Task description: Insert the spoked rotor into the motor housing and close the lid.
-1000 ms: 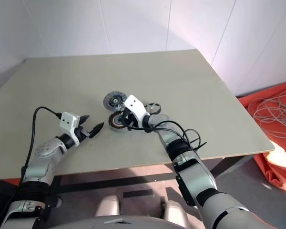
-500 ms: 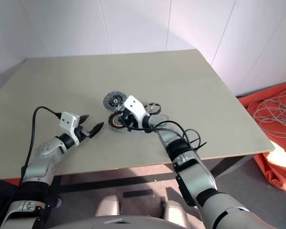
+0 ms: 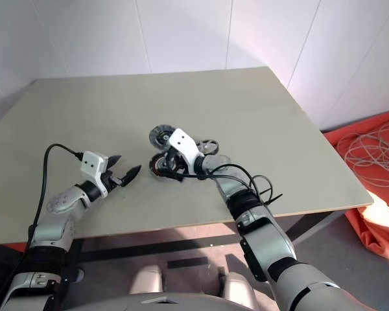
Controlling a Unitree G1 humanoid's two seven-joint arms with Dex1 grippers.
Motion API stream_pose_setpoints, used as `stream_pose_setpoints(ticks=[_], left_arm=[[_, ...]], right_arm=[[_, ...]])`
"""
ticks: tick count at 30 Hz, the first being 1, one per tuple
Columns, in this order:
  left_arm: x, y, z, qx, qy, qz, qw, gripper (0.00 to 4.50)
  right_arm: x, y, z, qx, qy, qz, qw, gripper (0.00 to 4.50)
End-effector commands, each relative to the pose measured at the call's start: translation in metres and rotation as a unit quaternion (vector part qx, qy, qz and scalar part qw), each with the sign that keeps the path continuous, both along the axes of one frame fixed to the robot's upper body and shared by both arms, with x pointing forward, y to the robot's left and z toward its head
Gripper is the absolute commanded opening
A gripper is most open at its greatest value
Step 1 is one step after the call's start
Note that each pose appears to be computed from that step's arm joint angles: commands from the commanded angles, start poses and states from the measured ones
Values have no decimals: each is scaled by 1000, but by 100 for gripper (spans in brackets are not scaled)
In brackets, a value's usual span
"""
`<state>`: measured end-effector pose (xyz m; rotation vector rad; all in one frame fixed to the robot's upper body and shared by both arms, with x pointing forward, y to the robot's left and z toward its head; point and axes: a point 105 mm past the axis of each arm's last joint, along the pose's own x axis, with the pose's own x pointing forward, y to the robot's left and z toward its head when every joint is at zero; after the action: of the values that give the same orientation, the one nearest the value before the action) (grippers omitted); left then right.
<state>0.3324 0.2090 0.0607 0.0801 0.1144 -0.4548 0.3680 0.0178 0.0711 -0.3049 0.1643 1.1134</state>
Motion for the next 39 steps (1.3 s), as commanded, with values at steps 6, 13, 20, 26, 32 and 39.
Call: stream_pose_setpoints(ticks=[6, 13, 20, 26, 32, 39], left_arm=[[3, 4, 14, 5, -27, 3, 1000, 450], [3, 6, 13, 6, -26, 4, 1000, 450], [4, 4, 15, 6, -28, 3, 1000, 450], [4, 3, 15, 7, -28, 3, 1000, 450], [4, 3, 15, 6, -28, 3, 1000, 450], [4, 0, 16, 4, -29, 1, 1000, 450]], right_arm=[[4, 3, 33, 39, -37, 4, 999, 448], [-1, 0, 34, 49, -26, 9, 998, 448], [-3, -1, 31, 40, -29, 11, 999, 448], [-1, -4, 35, 48, -36, 3, 998, 448], [-3, -9, 37, 51, -37, -1, 998, 280], [-4, -15, 34, 33, -32, -3, 999, 105]])
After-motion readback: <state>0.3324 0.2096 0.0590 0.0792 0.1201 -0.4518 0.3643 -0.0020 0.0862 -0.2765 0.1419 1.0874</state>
